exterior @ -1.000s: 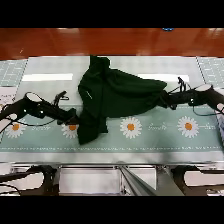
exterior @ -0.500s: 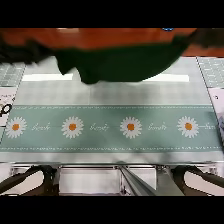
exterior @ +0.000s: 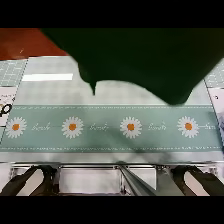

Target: Fold the shirts.

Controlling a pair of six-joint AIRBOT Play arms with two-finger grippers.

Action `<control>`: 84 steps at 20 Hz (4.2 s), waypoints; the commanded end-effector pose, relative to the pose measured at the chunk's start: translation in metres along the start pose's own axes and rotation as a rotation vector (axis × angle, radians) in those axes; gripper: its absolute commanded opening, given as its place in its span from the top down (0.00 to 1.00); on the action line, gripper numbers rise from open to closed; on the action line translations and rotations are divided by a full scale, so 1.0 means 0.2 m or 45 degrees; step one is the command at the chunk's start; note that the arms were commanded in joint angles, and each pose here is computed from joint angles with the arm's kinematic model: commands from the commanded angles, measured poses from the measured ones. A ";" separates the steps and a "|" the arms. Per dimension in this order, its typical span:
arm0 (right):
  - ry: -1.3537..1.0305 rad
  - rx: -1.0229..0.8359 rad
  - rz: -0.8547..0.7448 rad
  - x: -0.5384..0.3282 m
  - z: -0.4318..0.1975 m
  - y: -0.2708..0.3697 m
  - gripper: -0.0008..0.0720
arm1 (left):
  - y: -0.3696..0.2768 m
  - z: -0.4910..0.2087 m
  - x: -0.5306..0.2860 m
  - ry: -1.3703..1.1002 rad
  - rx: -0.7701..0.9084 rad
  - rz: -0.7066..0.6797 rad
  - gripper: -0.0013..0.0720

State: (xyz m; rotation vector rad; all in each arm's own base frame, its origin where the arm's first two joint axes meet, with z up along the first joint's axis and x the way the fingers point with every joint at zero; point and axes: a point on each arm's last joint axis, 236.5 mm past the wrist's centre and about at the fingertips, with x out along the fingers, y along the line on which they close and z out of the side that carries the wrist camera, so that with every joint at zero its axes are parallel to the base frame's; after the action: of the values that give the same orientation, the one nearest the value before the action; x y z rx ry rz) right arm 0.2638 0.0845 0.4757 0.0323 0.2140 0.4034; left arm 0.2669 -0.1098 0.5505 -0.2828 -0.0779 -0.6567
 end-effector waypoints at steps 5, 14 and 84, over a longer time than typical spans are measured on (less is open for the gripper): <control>-0.008 -0.081 -0.202 -0.48 -0.11 0.11 0.96 | -0.46 0.11 -0.42 -0.147 0.448 0.290 0.96; 0.215 0.085 -0.143 -0.17 -0.42 -0.02 0.96 | -0.04 -0.25 -0.41 0.112 0.193 0.480 0.96; 1.324 1.632 -0.261 0.23 -2.90 -0.53 0.43 | 1.05 -2.97 -0.50 1.451 -1.361 0.559 0.96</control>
State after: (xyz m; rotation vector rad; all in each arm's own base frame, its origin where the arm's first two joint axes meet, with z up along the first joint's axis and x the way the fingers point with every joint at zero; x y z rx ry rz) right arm 0.2239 -0.0086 -0.0994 1.0255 1.4338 -0.0348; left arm 0.3037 -0.0630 -0.0848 -0.8774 1.4391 -0.2921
